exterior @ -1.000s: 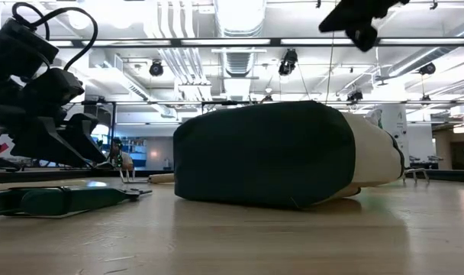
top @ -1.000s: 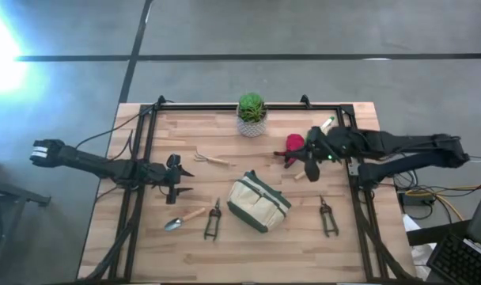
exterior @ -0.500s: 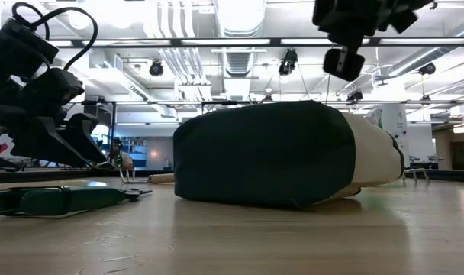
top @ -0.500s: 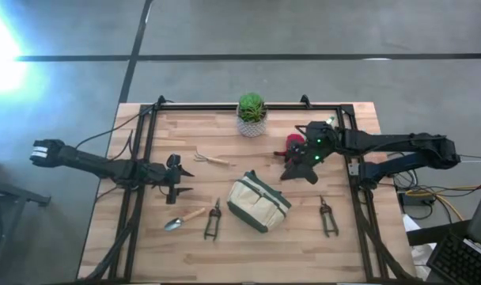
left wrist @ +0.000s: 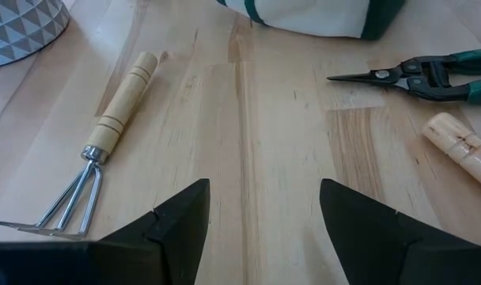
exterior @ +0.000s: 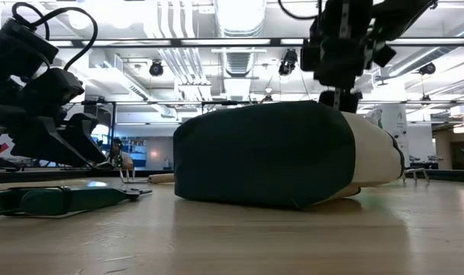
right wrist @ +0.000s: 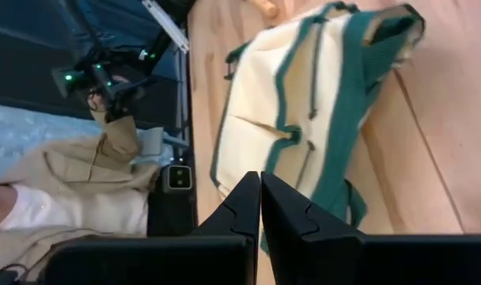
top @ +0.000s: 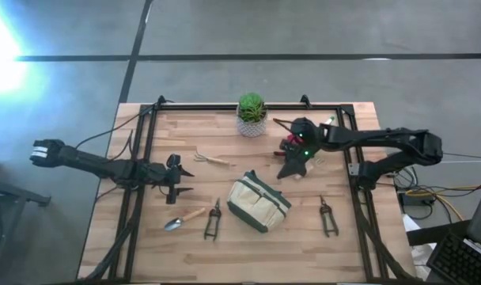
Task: Pick & Place Garden tools in Gardening bag
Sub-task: Put the white gardening bag on the table upright
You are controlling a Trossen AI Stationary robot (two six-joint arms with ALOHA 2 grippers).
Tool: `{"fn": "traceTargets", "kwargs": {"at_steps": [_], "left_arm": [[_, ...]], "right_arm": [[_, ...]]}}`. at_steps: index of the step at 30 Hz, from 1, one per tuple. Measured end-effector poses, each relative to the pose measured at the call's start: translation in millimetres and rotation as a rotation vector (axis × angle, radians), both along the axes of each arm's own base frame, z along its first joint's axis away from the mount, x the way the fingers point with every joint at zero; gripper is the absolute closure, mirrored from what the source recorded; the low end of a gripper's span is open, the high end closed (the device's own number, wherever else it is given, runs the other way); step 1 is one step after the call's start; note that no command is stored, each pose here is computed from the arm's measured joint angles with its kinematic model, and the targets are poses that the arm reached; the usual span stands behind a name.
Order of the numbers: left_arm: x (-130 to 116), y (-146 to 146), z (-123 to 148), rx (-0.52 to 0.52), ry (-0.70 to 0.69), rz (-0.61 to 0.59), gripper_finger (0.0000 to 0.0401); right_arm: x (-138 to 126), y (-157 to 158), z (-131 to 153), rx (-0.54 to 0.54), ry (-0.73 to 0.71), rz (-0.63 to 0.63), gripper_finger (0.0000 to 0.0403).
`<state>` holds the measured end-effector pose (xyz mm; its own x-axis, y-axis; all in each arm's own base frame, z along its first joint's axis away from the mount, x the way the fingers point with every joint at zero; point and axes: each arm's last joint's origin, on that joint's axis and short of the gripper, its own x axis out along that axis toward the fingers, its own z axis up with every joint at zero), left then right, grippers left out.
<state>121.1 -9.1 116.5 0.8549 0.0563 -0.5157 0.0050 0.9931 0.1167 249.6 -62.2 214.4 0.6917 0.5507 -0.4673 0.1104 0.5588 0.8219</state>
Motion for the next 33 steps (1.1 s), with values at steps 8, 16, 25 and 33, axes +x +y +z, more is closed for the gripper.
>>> {"fn": "traceTargets", "kwargs": {"at_steps": [8,16,25,33], "left_arm": [[0,0,0,0.0,0.0,0.0,0.016],[0,0,0,0.0,0.0,0.0,0.016],[0,0,0,0.0,0.0,0.0,0.016],[0,0,0,0.0,0.0,0.0,0.016]], "right_arm": [[11,-9,-23,0.003,0.04,-0.025,0.0393],[17,-12,-45,0.005,0.106,-0.015,0.0336],[22,-12,-66,0.011,0.17,-0.004,0.0249],[27,-4,-81,0.014,0.208,0.041,0.021]]}}
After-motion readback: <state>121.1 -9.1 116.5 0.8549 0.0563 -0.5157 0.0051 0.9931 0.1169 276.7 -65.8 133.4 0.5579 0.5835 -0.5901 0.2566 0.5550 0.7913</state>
